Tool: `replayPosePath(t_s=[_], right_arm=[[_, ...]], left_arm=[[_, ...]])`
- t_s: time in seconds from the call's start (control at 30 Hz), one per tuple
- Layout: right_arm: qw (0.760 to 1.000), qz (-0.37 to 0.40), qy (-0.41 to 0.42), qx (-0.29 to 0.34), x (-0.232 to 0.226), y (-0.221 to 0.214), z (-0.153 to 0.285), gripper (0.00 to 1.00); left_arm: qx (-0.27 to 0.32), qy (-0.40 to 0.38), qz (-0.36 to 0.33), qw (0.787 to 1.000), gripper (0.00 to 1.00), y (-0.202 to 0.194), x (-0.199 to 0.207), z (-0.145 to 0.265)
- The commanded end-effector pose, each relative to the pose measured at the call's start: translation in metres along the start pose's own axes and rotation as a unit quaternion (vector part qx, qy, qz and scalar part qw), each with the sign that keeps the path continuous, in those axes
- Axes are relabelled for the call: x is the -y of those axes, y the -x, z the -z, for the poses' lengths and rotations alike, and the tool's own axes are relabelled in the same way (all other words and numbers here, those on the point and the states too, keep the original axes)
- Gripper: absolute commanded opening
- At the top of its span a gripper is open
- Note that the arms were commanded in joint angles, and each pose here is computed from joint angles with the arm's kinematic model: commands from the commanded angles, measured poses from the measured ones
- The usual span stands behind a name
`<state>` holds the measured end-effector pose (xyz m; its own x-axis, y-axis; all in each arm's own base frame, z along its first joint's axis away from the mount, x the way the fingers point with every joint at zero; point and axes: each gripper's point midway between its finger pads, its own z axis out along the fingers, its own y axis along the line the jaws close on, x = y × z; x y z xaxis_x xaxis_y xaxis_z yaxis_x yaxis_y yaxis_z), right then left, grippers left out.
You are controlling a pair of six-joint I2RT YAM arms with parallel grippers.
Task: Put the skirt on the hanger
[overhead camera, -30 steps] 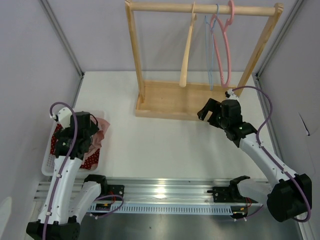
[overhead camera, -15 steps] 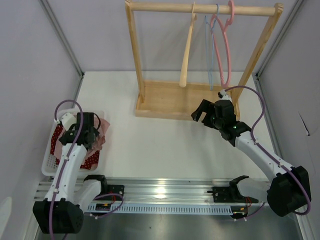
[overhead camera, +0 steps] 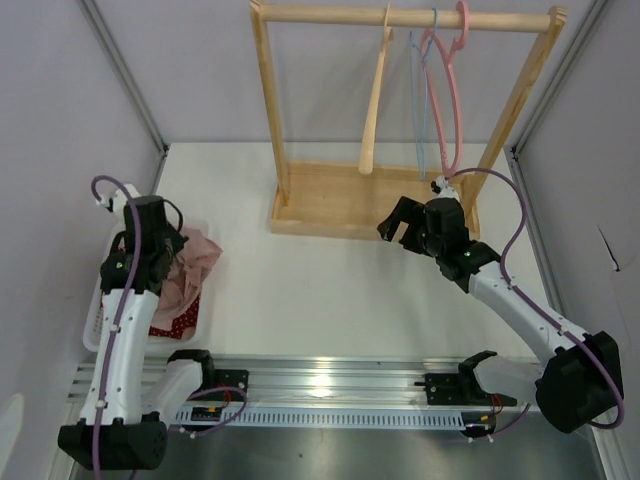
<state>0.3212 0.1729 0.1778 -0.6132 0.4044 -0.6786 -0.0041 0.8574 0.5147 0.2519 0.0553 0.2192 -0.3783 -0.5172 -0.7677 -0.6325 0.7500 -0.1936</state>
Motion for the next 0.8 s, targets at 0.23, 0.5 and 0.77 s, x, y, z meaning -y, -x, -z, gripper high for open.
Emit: replayPosePath(t_s=[0.23, 0.5, 0.77], right_arm=[[0.998, 0.023, 0.026, 0.06, -0.035, 0.046, 0.019, 0.99], [0.996, 0.028, 0.027, 0.083, -0.042, 0.06, 0.034, 0.99], [0.995, 0.03, 0.016, 0.095, -0.038, 0.066, 0.042, 1.0]], left_arm=[[0.098, -0.342, -0.086, 0.93, 0.0, 0.068, 0.135, 0.146], [0.074, -0.479, -0.108, 0.868, 0.0, 0.046, 0.195, 0.216], [0.035, -0.546, -0.13, 0.827, 0.0, 0.006, 0.234, 0.262]])
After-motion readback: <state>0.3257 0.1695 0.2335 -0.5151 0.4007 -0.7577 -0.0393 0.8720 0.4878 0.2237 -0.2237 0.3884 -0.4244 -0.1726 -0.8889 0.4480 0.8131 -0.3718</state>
